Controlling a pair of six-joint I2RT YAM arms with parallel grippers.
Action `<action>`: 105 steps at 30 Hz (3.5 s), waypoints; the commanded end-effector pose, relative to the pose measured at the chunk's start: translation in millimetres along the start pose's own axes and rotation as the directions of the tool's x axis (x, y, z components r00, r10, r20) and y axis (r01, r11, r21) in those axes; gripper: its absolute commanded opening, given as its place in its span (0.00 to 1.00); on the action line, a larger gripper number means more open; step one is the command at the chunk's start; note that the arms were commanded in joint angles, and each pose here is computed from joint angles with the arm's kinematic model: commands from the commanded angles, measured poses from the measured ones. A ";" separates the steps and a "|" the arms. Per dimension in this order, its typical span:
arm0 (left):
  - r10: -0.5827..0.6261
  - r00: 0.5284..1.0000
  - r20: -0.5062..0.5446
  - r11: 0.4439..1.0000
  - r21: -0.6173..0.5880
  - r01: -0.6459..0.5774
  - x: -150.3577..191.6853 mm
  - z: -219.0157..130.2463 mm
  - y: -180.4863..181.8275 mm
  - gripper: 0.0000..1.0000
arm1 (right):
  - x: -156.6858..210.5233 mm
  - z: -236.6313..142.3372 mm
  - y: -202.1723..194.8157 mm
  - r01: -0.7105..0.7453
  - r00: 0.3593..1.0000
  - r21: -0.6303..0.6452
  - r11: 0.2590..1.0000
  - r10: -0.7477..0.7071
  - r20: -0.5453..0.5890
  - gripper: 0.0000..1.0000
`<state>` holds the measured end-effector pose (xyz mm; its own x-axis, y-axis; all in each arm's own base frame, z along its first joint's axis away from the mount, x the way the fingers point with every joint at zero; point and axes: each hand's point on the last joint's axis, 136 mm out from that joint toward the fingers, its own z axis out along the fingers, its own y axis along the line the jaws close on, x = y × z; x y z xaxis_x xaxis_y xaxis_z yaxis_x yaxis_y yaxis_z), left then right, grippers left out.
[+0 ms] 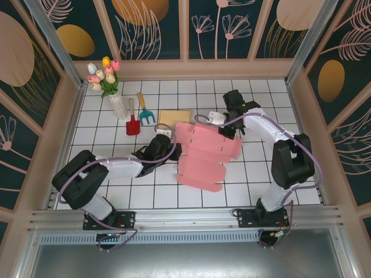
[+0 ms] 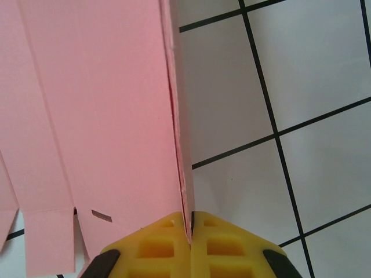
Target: Fold the paper box
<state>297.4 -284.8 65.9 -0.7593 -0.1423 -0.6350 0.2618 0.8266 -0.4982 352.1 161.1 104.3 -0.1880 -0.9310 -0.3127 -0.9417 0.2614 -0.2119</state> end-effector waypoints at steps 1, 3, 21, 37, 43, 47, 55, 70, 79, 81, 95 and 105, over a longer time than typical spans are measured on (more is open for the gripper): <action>-0.011 1.000 -0.004 0.993 0.115 0.011 -7.2 5.3 -35.4 0.17 | -5.8 -14.1 -2.2 -0.008 0.999 0.047 0.999 0.006 0.032 0.00; -0.015 1.000 -0.009 0.988 0.154 0.016 -7.4 6.2 -45.8 0.17 | -7.7 -17.8 -2.5 -0.004 0.999 0.060 0.998 0.002 0.046 0.00; 0.110 0.930 0.352 0.994 -0.036 -0.104 -49.0 -90.8 3.9 0.48 | -30.2 -58.8 12.8 0.241 0.955 0.323 0.915 -0.283 0.089 0.00; 0.214 0.876 0.432 0.970 -0.197 -0.140 -21.4 -112.4 63.7 0.48 | -32.0 -54.4 53.6 0.511 0.811 0.563 0.650 -0.582 -0.065 0.00; 0.228 0.901 0.369 0.974 -0.078 -0.215 -2.6 -94.2 46.0 0.47 | -16.4 -34.5 60.8 0.563 0.792 0.538 0.628 -0.596 -0.132 0.00; 0.248 0.905 0.345 0.967 -0.035 -0.252 6.1 -87.2 39.8 0.46 | -6.1 -28.2 65.8 0.583 0.781 0.528 0.617 -0.606 -0.155 0.00; 0.287 0.915 0.285 0.950 0.036 -0.309 21.1 -69.9 28.2 0.47 | 18.3 -6.8 80.5 0.669 0.728 0.437 0.601 -0.648 -0.225 0.00; 0.206 0.913 0.352 0.978 -0.045 -0.204 4.2 -80.8 43.6 0.46 | -55.5 -57.6 63.2 0.435 0.784 0.708 0.557 -0.621 0.007 0.00; 0.201 0.867 0.457 0.972 -0.204 -0.117 -5.5 -118.3 82.9 0.46 | -69.7 -51.6 70.4 0.418 0.768 0.740 0.527 -0.640 0.022 0.00; 0.203 0.863 0.463 0.972 -0.198 -0.123 -4.3 -120.8 83.1 0.47 | -65.9 -43.5 73.9 0.437 0.766 0.731 0.525 -0.643 0.003 0.00; 0.249 0.898 0.362 0.968 -0.078 -0.237 20.9 -91.8 63.2 0.47 | -16.8 6.8 89.8 0.617 0.735 0.568 0.544 -0.658 -0.167 0.00; 0.272 0.911 0.311 0.952 0.051 -0.302 26.1 -72.3 32.5 0.48 | -15.3 15.7 91.0 0.631 0.731 0.539 0.558 -0.660 -0.171 0.00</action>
<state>241.4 -200.9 57.1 -0.4683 -0.0579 -0.8817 0.4283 0.8579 -0.2838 283.2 219.7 112.6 0.4485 -0.8937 0.0064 -0.4041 -0.2091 -0.8905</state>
